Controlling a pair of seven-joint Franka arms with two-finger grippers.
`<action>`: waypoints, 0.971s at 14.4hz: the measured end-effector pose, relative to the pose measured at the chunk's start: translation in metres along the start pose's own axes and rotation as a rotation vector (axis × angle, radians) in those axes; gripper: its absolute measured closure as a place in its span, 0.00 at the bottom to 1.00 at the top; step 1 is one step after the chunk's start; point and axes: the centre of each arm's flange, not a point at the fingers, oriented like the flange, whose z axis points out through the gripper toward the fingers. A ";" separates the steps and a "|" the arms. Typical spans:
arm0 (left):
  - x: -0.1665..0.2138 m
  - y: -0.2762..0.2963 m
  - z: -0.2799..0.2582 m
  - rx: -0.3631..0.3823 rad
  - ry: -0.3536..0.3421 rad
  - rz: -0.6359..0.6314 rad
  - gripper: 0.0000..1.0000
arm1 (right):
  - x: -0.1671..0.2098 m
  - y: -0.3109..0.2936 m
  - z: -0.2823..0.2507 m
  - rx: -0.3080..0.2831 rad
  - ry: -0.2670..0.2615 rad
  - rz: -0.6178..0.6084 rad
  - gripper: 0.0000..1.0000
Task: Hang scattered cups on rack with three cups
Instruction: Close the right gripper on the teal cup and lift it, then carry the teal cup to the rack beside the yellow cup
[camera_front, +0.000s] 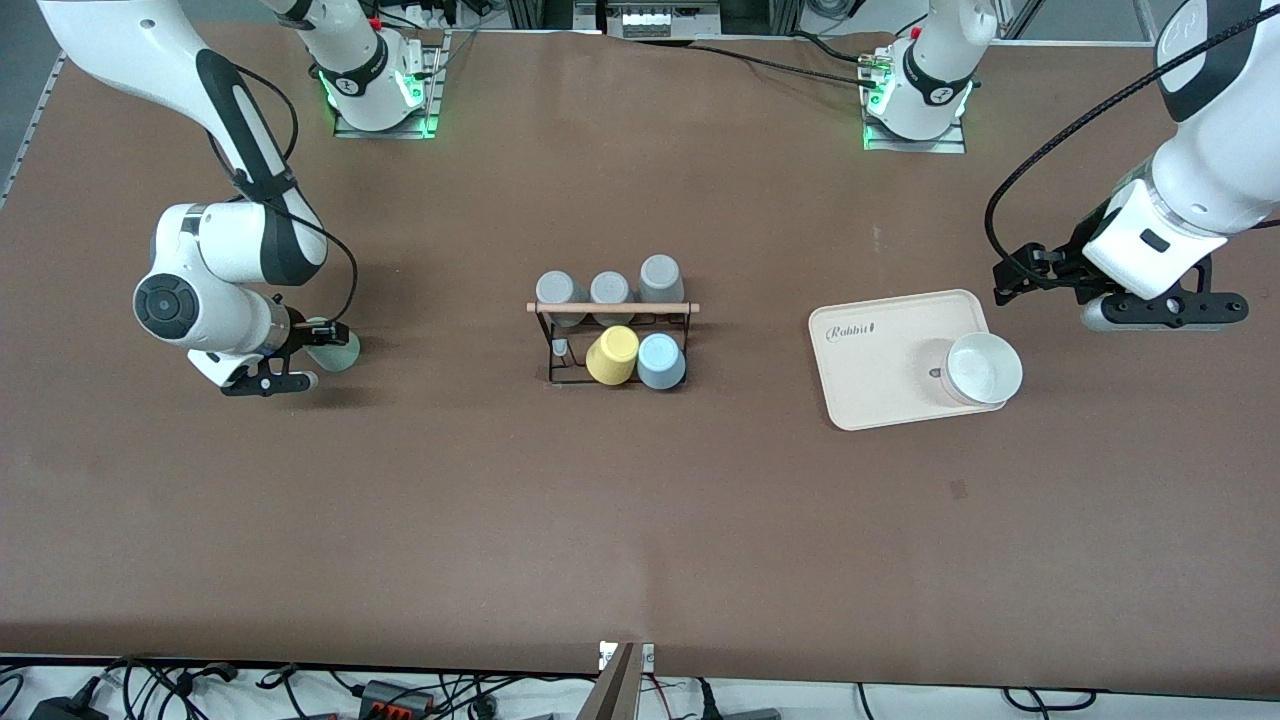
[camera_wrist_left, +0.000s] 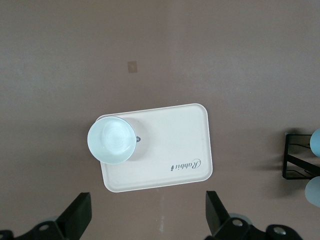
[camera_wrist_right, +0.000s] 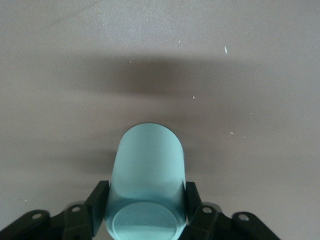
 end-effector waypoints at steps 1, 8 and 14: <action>0.000 0.000 0.000 0.000 -0.001 0.000 0.00 | 0.000 0.000 -0.003 0.000 0.004 0.000 0.34; 0.000 -0.001 0.000 0.000 -0.003 -0.002 0.00 | 0.026 -0.081 -0.152 0.058 0.033 -0.107 0.34; -0.002 -0.002 0.001 0.003 -0.017 -0.004 0.00 | 0.031 -0.247 -0.205 0.079 0.122 -0.082 0.34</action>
